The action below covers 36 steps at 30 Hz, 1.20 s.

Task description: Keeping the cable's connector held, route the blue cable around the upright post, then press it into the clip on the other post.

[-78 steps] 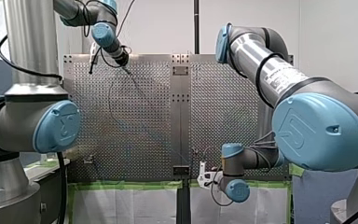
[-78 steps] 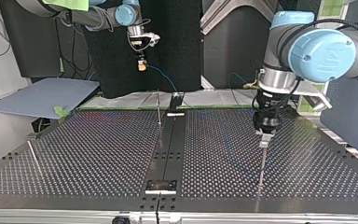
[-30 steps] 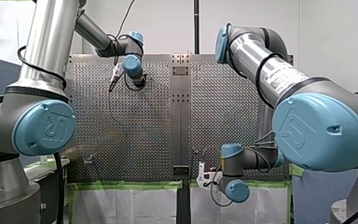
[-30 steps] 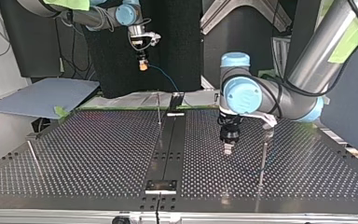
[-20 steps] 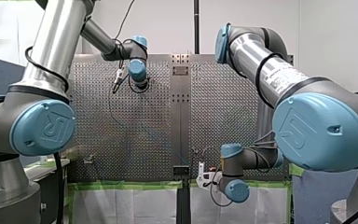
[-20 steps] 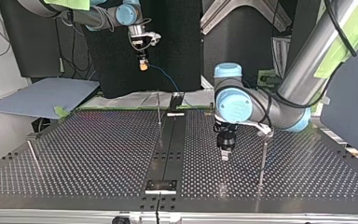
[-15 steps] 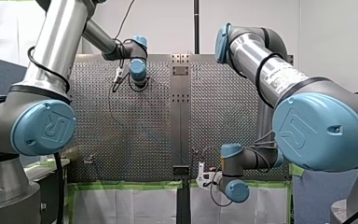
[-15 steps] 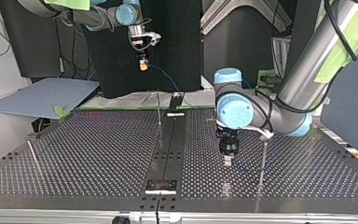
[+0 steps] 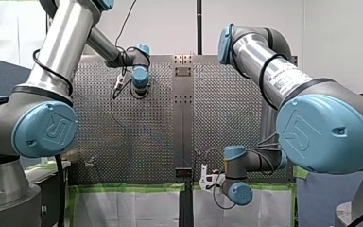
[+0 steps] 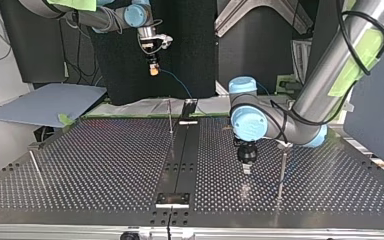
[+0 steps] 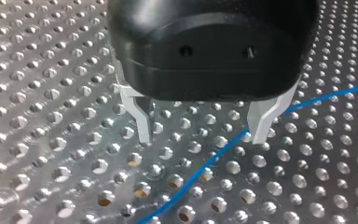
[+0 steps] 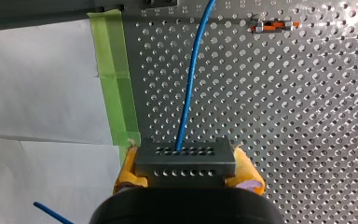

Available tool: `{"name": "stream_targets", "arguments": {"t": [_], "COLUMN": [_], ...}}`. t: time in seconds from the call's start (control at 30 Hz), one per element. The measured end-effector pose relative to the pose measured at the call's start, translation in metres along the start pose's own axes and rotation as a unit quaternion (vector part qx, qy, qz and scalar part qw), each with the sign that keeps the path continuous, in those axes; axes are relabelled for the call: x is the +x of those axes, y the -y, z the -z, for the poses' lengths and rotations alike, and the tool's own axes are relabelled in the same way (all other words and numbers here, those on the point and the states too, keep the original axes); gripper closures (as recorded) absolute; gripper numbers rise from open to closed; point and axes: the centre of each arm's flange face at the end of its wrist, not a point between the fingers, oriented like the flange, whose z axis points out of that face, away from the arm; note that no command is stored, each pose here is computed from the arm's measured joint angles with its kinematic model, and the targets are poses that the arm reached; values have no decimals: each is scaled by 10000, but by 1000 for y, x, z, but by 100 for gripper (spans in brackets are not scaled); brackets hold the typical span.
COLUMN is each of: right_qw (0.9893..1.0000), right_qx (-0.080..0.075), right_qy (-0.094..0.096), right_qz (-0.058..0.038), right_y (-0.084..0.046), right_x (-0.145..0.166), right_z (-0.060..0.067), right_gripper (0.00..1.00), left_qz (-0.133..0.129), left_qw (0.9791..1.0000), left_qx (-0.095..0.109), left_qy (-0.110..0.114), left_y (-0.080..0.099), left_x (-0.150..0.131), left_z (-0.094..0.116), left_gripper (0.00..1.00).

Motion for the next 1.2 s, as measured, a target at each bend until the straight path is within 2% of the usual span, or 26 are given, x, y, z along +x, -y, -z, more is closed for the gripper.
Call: {"name": "stream_targets", "arguments": {"t": [0.23, 0.43, 0.6, 0.77, 1.0, 1.2], "right_qw": [10000, 10000, 10000, 10000, 10000, 10000], "right_qx": [1, 0, 0, 1, 1, 15], "right_qy": [1, 7, 10, 10, 10, 12], "right_qz": [2, 2, 3, 3, 3, 2], "right_y": [0, 0, 0, 0, 0, 2], "right_x": [0, 0, 0, 0, 0, 0], "right_z": [0, 0, 0, 0, 0, 1], "right_gripper": [100, 100, 100, 100, 100, 100], "left_qz": [-103, -142, -396, -747, -1001, -1387], "left_qw": [9999, 9998, 9987, 9958, 9928, 9851], "left_qx": [85, 46, -45, -89, -82, -90], "left_qy": [-93, -123, -324, -527, -654, -1014], "left_y": [14, 17, 24, 36, 44, 62], "left_x": [13, 16, 33, 52, 64, 97], "left_z": [-3, -3, -7, -10, -10, -12], "left_gripper": [2, 2, 2, 2, 2, 2]}}
